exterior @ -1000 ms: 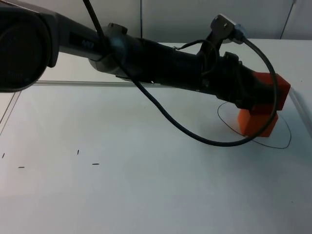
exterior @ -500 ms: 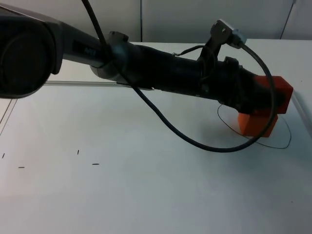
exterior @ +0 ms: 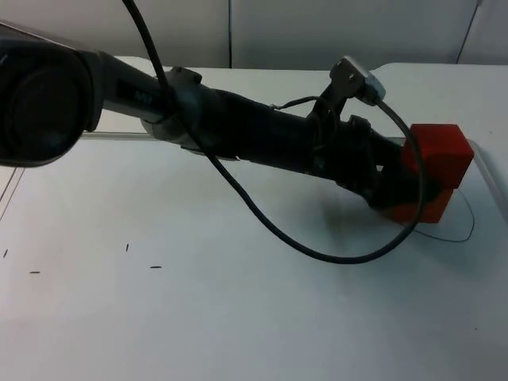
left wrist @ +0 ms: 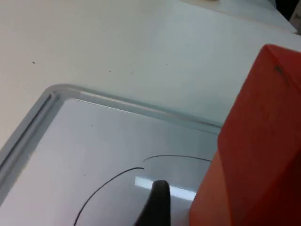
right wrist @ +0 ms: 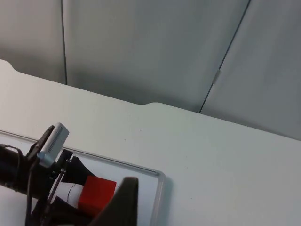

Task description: Pick up one cube with the left hand and another cube with the right hand. First place the cube in the right hand at the target position, then stack the cube in the left hand on top.

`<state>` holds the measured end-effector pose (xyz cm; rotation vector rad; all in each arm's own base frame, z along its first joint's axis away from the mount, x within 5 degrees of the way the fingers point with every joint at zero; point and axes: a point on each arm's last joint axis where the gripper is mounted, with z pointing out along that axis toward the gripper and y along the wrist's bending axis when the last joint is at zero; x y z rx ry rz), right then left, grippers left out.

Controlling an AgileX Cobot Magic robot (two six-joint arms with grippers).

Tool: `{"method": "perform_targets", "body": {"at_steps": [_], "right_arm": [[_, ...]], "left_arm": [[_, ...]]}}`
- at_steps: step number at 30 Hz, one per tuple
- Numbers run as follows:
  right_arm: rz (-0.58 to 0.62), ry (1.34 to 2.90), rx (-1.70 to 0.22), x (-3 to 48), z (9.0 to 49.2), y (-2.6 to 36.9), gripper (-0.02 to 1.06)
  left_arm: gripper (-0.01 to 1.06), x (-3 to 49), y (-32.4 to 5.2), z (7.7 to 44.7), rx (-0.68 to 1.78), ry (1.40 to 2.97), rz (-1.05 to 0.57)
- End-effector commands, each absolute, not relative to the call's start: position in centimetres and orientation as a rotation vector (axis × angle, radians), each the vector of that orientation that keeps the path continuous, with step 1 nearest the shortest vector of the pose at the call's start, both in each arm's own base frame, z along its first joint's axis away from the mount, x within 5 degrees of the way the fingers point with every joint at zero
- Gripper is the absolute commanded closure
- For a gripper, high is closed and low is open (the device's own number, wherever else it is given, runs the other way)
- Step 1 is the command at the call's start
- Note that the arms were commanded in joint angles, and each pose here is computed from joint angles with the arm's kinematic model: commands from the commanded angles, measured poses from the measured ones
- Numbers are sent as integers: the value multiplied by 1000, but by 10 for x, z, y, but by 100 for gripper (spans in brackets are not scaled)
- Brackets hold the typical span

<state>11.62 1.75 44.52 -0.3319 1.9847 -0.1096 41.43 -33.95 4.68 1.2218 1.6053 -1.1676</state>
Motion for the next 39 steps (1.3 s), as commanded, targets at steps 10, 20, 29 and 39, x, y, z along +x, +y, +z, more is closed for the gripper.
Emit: {"method": "perform_targets", "body": {"at_steps": [10,20,29,39], "right_arm": [[-126,1993,-332,116,444,16,0],[-130,1992,-332,116,444,16,0],[-109,1958,-329,117,448,18,0],[-34,1792,-306,89,465,13,0]], "left_arm": [[28,411,-316,106,1321,1488,-1428],[28,399,-300,193,1560,1555,-1268],[28,388,-227,339,1442,1576,-1020],[28,304,-141,472,1258,1743,-566]]}}
